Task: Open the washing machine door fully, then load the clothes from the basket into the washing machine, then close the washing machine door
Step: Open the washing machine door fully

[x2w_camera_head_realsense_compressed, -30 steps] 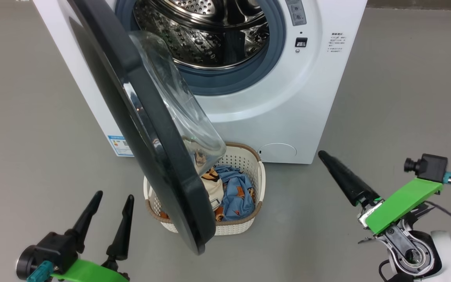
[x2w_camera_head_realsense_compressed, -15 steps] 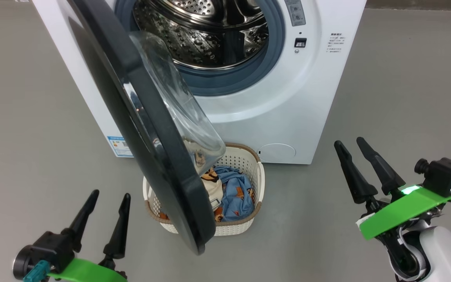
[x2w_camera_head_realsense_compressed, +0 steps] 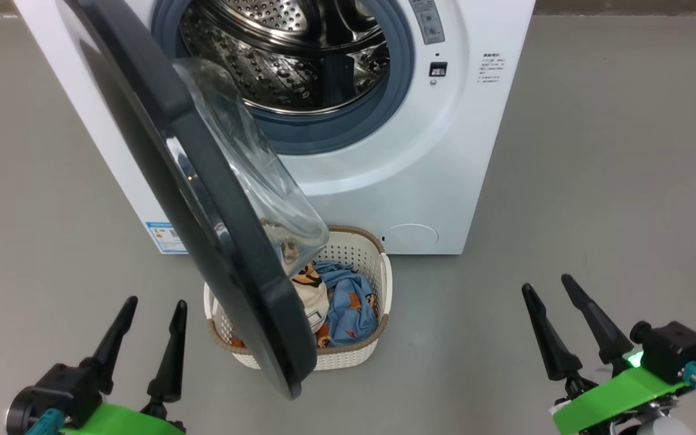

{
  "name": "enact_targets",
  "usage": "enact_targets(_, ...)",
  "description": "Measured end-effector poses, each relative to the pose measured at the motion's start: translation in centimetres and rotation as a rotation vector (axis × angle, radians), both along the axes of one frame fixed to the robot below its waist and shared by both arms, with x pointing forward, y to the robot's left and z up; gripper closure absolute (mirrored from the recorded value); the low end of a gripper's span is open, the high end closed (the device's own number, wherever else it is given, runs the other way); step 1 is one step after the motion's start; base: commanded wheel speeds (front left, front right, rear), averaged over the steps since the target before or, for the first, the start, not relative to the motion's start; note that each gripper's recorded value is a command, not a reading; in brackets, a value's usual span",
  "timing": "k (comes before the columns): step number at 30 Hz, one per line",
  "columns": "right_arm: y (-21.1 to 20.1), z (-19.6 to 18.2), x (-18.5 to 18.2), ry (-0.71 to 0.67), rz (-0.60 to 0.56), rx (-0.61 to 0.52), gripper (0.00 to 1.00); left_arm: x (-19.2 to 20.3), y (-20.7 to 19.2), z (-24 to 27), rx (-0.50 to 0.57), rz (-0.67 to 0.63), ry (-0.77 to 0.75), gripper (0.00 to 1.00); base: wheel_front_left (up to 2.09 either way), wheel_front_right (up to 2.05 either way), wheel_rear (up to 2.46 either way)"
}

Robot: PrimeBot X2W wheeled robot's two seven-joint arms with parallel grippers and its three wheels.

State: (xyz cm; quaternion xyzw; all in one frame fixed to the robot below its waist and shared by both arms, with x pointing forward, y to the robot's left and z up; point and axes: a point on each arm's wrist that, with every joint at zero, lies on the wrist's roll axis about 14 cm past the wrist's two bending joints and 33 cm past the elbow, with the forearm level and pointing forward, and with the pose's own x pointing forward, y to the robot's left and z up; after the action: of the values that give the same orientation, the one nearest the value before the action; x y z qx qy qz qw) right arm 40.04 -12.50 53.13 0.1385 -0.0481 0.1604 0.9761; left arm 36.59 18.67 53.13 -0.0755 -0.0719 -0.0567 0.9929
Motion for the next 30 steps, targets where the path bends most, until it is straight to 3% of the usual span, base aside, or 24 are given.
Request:
enact_targets(9, -1.2, -1.5, -2.0, -0.006, -0.059, -0.138, 0.00, -0.7, -0.2, -0.3, -0.011, 0.004, 0.008, 0.00, 0.00, 0.00, 0.00)
enact_targets(30, -3.5, -0.2, -3.4, -0.062, -0.201, -0.240, 0.00, -2.5, 0.5, -1.4, -0.012, 0.048, 0.035, 0.00, 0.00, 0.00, 0.00)
